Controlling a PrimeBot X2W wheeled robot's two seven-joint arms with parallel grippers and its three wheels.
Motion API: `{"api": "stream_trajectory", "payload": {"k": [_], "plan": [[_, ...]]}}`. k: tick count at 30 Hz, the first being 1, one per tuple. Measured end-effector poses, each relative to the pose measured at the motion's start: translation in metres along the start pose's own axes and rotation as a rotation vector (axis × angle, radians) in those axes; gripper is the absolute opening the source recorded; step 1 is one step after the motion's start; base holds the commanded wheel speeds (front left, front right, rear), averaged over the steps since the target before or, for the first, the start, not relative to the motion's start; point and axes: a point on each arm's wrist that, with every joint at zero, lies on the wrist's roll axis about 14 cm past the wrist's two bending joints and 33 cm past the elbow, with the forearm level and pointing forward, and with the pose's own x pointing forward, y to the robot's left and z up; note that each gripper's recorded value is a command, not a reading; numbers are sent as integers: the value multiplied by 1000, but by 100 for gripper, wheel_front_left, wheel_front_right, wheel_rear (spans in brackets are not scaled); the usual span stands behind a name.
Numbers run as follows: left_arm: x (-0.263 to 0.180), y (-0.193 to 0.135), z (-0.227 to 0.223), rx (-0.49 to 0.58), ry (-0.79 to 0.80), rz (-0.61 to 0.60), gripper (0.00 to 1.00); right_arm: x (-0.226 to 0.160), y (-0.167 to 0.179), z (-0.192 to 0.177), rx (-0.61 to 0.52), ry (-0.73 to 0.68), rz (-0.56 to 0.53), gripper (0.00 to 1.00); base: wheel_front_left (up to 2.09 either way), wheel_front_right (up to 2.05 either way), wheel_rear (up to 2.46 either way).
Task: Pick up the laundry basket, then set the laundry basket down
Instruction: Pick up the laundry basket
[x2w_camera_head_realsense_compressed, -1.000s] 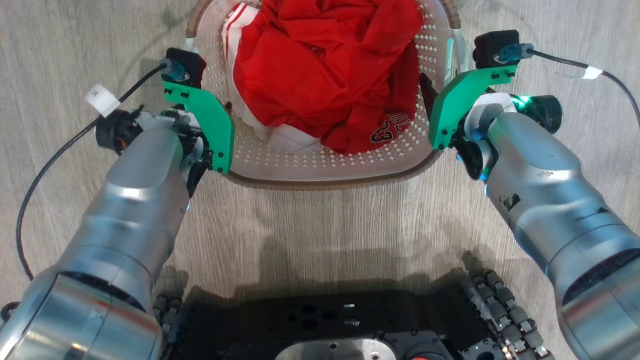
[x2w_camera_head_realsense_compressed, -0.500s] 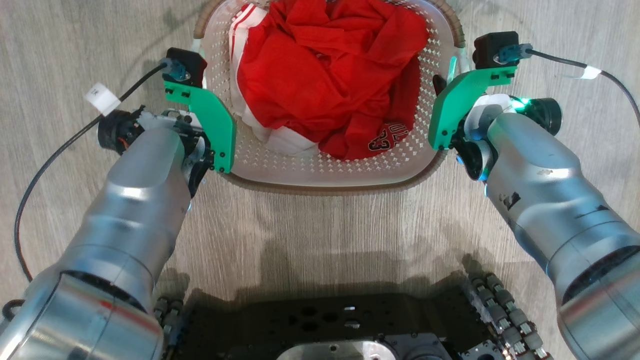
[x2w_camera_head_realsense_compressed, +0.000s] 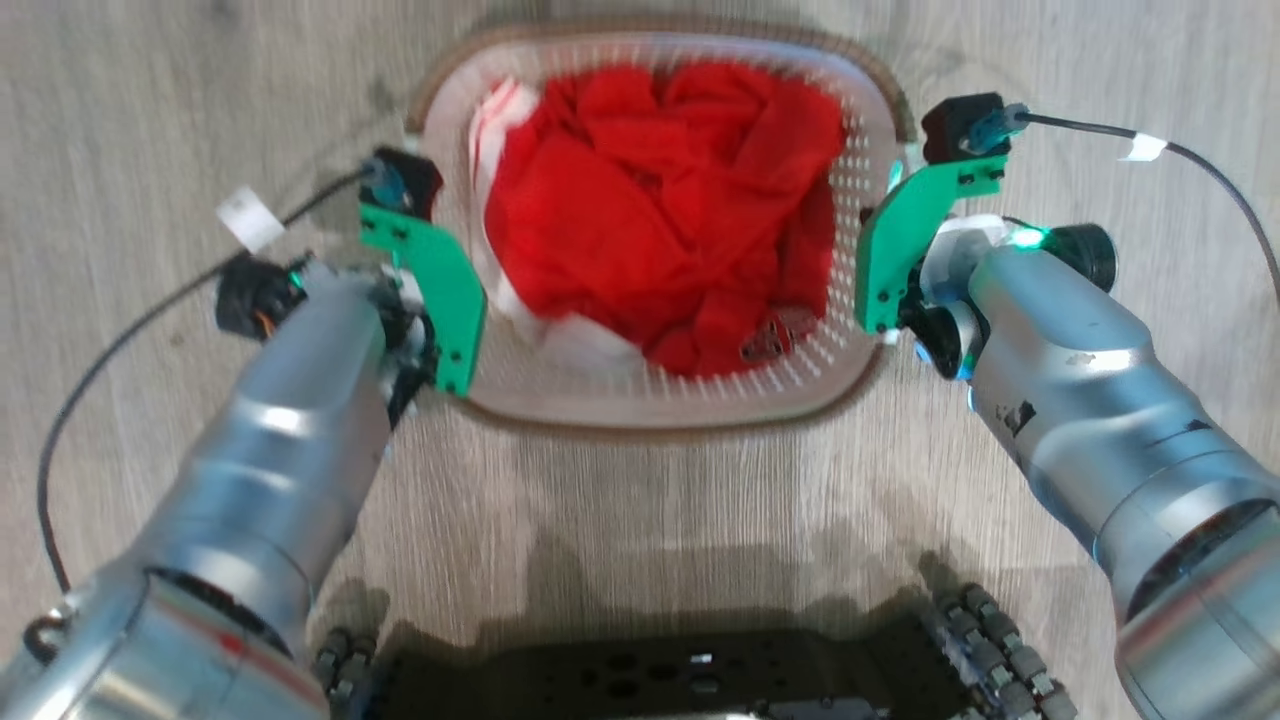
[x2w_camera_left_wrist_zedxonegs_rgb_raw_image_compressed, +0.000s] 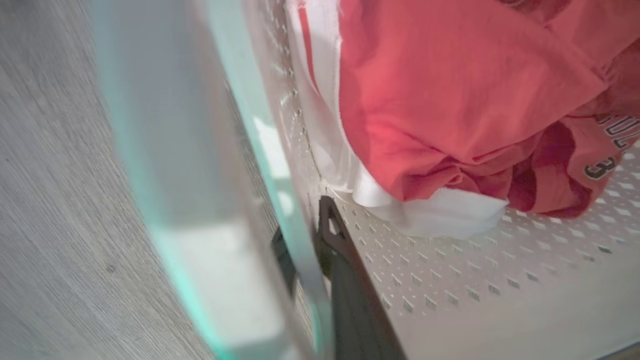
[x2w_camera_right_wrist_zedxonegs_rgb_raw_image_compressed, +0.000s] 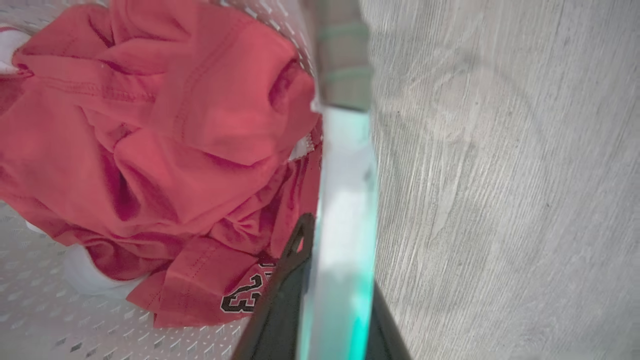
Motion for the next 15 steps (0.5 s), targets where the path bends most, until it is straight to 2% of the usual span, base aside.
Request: {"api": "stream_trajectory", "payload": {"k": [6,15], "plan": [[-25,-19,-12,26,49,-26,0,-25,8,-3,-14,57,-5,0,0,0,0],[-75,-32,-21,35,64,-22,0,-70,32,0,-46,70,15,0,0,0,0]]}}
